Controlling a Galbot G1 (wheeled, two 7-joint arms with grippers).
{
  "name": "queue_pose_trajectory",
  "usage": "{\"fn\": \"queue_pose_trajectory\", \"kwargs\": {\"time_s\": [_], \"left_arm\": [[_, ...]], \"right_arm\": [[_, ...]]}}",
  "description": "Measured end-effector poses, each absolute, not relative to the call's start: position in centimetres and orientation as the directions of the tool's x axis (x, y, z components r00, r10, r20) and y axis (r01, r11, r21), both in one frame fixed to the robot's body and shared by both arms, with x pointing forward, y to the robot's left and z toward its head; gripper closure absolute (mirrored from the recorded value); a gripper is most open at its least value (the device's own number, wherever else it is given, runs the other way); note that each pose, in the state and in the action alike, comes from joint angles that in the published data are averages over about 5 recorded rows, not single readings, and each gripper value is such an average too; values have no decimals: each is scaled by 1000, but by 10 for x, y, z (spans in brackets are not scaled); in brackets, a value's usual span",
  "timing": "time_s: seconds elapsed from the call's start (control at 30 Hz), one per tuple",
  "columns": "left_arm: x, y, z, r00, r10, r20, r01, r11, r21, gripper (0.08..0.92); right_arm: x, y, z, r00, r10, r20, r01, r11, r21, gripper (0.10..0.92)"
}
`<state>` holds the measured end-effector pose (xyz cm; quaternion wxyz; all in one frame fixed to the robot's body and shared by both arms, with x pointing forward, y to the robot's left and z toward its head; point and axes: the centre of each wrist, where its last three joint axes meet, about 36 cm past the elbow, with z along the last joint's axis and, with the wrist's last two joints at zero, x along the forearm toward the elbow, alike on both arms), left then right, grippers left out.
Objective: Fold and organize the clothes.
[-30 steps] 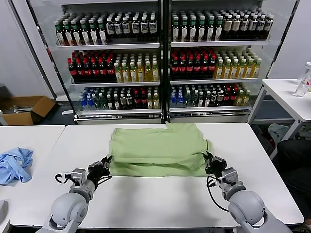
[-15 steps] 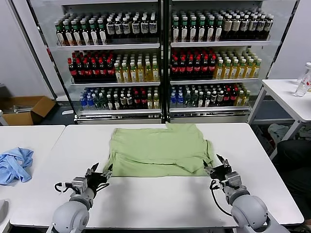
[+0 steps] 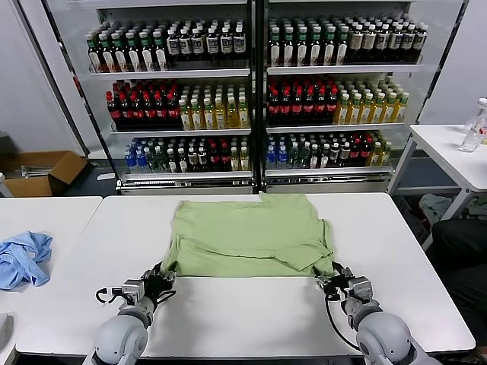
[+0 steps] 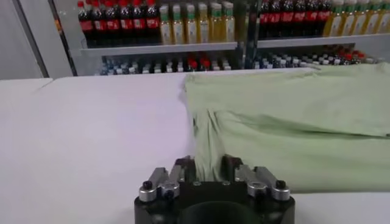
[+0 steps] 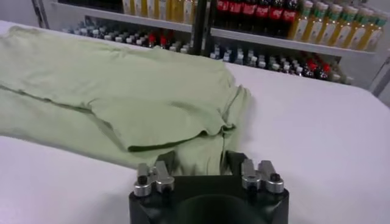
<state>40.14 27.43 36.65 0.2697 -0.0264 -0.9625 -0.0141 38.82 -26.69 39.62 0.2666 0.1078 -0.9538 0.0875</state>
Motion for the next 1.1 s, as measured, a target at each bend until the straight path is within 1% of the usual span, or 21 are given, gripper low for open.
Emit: {"fn": "queue_pose_trajectory", "kwargs": {"time_s": [0.23, 0.3, 0.4, 0.7, 0.77, 0.87, 0.93, 1.1], "left_arm": [[396, 279, 367, -843, 68, 533, 55, 998, -39, 860], [392, 280, 369, -842, 74, 535, 53, 997, -54, 892], [381, 281, 373, -840, 78, 538, 45, 996, -75, 900], [323, 284, 396, -833, 66, 549, 11, 995, -102, 900], [308, 285, 404, -832, 58, 552, 3, 995, -99, 900], [286, 285, 415, -829, 45, 557, -7, 996, -90, 882], [274, 286, 423, -829, 33, 558, -15, 997, -81, 841], [260, 293, 445, -843, 1, 538, -28, 999, -46, 695]], "right_arm": [[376, -268, 400, -831, -177, 528, -267, 959, -98, 796], [370, -268, 402, -830, -181, 527, -271, 957, -98, 853], [358, -268, 407, -830, -186, 525, -276, 956, -99, 893], [305, -265, 424, -830, -191, 524, -285, 953, -105, 894], [294, -264, 429, -829, -186, 528, -286, 951, -114, 878], [280, -264, 437, -834, -177, 523, -287, 948, -137, 811], [275, -264, 444, -841, -171, 513, -286, 946, -153, 751], [273, -267, 459, -864, -159, 477, -273, 945, -179, 612]]}}
